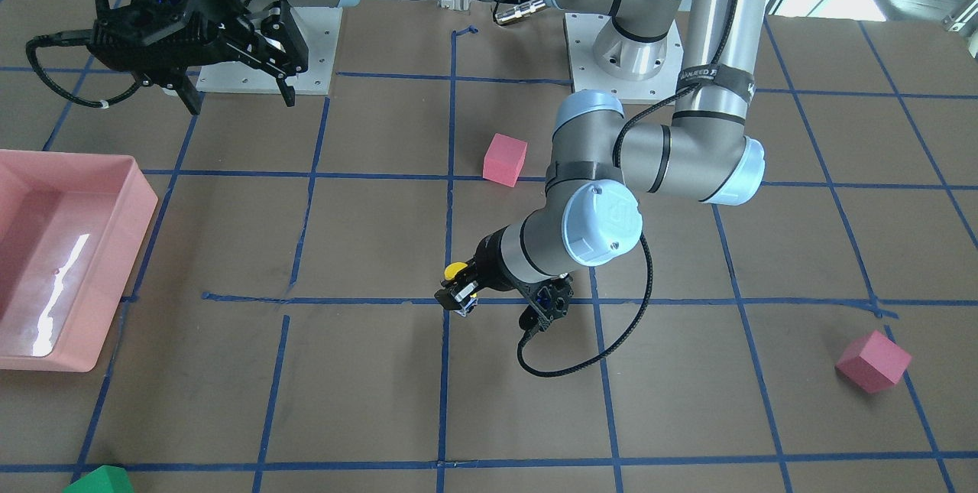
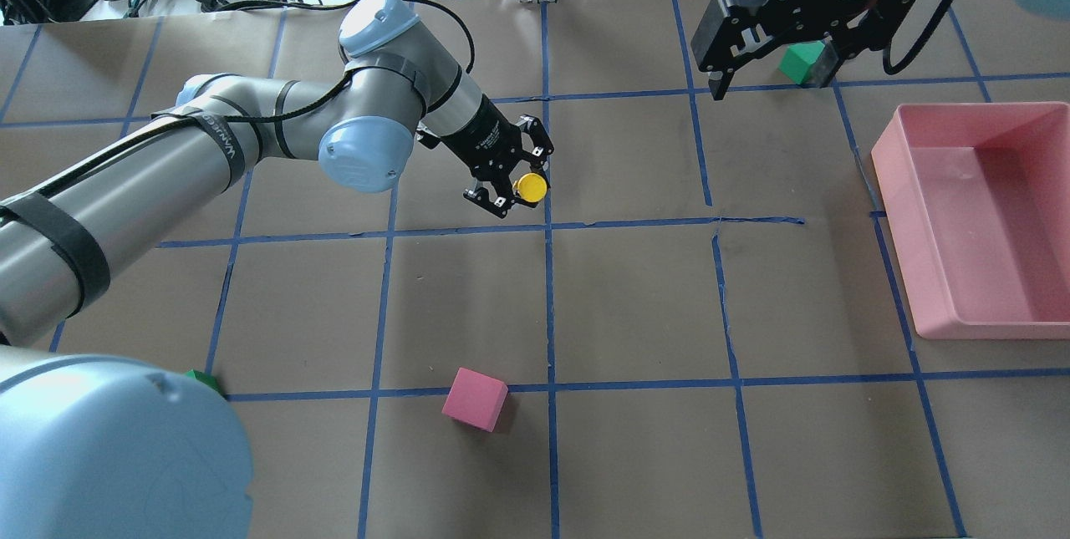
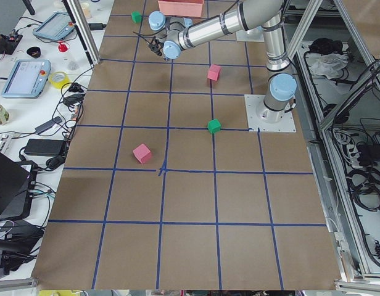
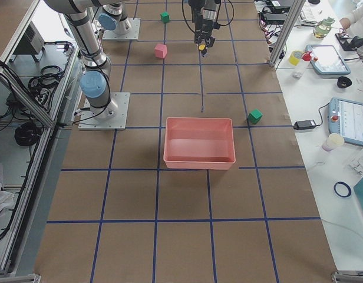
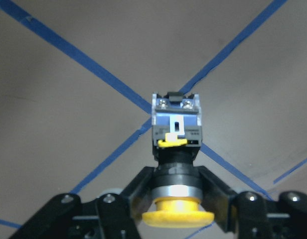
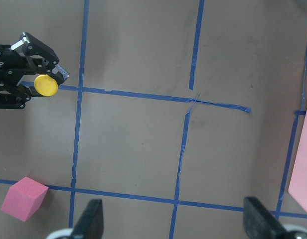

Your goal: Align button upright

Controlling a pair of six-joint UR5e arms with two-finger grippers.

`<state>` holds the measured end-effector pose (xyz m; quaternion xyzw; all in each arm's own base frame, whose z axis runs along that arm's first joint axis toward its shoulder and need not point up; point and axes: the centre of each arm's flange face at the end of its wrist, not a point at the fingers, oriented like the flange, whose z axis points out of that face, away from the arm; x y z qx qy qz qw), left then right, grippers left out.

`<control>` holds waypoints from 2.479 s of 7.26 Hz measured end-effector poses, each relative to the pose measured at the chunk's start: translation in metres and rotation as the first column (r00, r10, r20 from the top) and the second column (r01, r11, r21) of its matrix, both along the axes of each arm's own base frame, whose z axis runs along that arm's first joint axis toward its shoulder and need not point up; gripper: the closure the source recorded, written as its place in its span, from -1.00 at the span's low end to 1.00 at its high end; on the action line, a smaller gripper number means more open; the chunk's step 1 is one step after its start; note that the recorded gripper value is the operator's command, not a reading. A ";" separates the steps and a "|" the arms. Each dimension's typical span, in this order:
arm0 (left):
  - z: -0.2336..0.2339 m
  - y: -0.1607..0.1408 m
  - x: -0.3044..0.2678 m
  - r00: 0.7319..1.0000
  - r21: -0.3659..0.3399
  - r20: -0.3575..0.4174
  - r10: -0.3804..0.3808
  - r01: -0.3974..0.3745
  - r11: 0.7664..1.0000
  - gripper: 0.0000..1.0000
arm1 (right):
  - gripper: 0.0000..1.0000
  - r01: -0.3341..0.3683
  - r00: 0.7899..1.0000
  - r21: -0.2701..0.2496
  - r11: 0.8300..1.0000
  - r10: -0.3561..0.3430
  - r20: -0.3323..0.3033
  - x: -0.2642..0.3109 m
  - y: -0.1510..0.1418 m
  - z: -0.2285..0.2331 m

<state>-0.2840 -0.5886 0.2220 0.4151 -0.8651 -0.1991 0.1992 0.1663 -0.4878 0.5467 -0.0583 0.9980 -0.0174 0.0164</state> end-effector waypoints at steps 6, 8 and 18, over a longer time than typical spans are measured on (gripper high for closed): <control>-0.040 -0.003 0.002 0.993 0.128 -0.094 0.075 -0.062 0.990 -1.00 | -1.00 0.001 1.000 -0.001 1.000 -0.001 0.001 0.000 0.000 0.001; -0.010 -0.006 0.008 0.996 0.078 -0.070 0.063 -0.057 0.995 -1.00 | -1.00 0.001 1.000 -0.002 1.000 -0.001 0.001 0.000 0.000 0.001; 0.287 0.129 0.075 0.756 -0.285 0.392 -0.525 0.642 0.712 -1.00 | -1.00 0.004 1.000 -0.008 1.000 -0.004 0.003 0.000 0.000 0.002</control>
